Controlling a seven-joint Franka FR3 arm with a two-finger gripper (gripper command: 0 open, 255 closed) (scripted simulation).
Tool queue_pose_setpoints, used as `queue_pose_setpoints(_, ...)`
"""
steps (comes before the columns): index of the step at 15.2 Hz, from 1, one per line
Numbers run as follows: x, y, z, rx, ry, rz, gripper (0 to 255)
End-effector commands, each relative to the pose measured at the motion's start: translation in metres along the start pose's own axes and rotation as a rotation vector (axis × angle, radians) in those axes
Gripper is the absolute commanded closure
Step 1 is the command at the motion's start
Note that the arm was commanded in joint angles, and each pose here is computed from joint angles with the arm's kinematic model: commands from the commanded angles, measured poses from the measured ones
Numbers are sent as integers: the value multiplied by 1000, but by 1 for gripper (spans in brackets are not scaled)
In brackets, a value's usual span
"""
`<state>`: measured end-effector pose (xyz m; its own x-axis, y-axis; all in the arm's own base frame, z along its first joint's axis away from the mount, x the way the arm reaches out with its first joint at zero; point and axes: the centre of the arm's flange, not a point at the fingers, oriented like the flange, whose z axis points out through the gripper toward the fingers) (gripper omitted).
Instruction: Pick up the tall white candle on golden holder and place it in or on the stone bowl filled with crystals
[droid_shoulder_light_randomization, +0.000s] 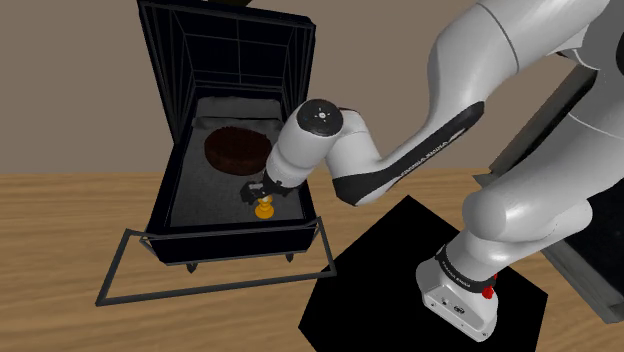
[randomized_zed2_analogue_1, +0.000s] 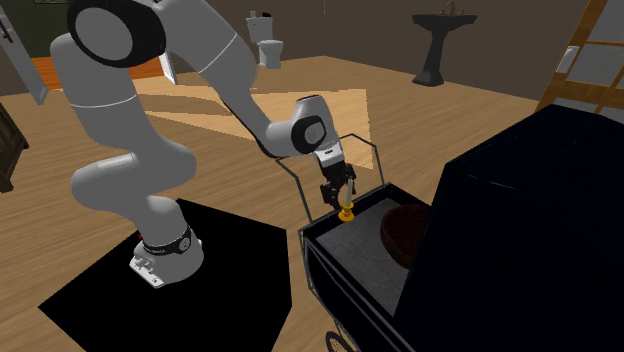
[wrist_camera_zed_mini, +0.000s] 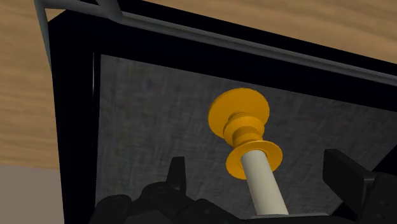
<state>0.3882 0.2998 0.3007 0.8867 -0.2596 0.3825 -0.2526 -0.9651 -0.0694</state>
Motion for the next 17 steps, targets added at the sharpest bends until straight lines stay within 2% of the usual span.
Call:
queue_pose_setpoints(1,0,0,7,2,8,-4,0)
queue_pose_setpoints(8,0,0,7,2,8,-4,0)
queue_pose_setpoints(9,0,0,7,2,8,-4,255)
queue_pose_setpoints(17,0,-1,7,2,8,-4,255)
